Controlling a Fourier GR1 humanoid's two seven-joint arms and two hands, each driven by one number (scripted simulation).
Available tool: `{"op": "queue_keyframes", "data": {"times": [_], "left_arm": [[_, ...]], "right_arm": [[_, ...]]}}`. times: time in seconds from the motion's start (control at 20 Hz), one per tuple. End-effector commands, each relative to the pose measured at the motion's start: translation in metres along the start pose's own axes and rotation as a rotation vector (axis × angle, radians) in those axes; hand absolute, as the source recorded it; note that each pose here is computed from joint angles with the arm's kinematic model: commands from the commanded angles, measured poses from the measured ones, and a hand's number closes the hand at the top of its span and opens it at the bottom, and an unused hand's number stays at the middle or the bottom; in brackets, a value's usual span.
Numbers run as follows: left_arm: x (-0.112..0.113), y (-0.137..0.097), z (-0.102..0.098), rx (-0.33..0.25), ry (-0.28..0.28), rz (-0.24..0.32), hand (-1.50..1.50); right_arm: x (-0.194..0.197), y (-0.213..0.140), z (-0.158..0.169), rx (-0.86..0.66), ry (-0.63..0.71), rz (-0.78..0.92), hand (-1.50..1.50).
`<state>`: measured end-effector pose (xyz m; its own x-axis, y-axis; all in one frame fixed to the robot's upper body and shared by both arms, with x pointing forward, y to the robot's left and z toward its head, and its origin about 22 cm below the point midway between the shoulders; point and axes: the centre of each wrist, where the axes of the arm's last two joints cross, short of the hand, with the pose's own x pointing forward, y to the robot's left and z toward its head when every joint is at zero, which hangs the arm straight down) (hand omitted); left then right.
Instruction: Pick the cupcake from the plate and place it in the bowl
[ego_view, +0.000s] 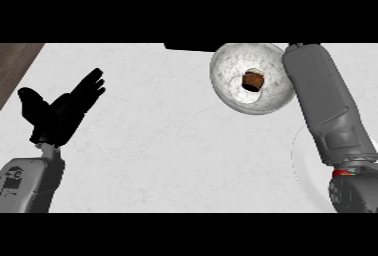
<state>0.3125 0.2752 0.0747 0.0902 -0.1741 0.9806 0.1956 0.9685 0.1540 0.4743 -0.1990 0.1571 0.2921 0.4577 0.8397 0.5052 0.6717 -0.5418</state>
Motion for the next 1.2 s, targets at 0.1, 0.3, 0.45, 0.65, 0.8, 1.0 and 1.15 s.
{"op": "queue_keyframes", "data": {"times": [0.1,0.3,0.45,0.65,0.8,1.0,1.15], "left_arm": [[-0.009,0.012,0.003,0.045,-0.003,0.003,0.00],[-0.006,0.018,0.015,0.051,0.032,0.015,0.00],[-0.023,0.013,0.032,0.069,0.058,0.028,0.00],[-0.029,0.007,0.027,0.101,0.087,0.016,0.00],[-0.023,0.049,0.035,0.114,0.067,0.033,0.00],[-0.040,0.032,0.042,0.138,0.096,0.041,0.00],[-0.046,0.036,0.047,0.151,0.127,0.034,0.00]], "right_arm": [[-0.018,0.004,-0.003,-0.135,-0.016,-0.002,-1.50],[-0.019,-0.018,-0.017,-0.255,-0.013,-0.011,-1.50],[-0.032,-0.040,-0.025,-0.233,-0.049,0.010,-1.50],[-0.031,-0.043,-0.014,-0.168,-0.187,0.035,-1.50],[-0.025,-0.027,0.012,-0.081,-0.257,-0.022,-1.50],[-0.019,-0.048,0.029,-0.073,-0.331,-0.088,-1.50],[-0.011,-0.037,0.060,0.056,-0.378,-0.169,-1.50]]}}
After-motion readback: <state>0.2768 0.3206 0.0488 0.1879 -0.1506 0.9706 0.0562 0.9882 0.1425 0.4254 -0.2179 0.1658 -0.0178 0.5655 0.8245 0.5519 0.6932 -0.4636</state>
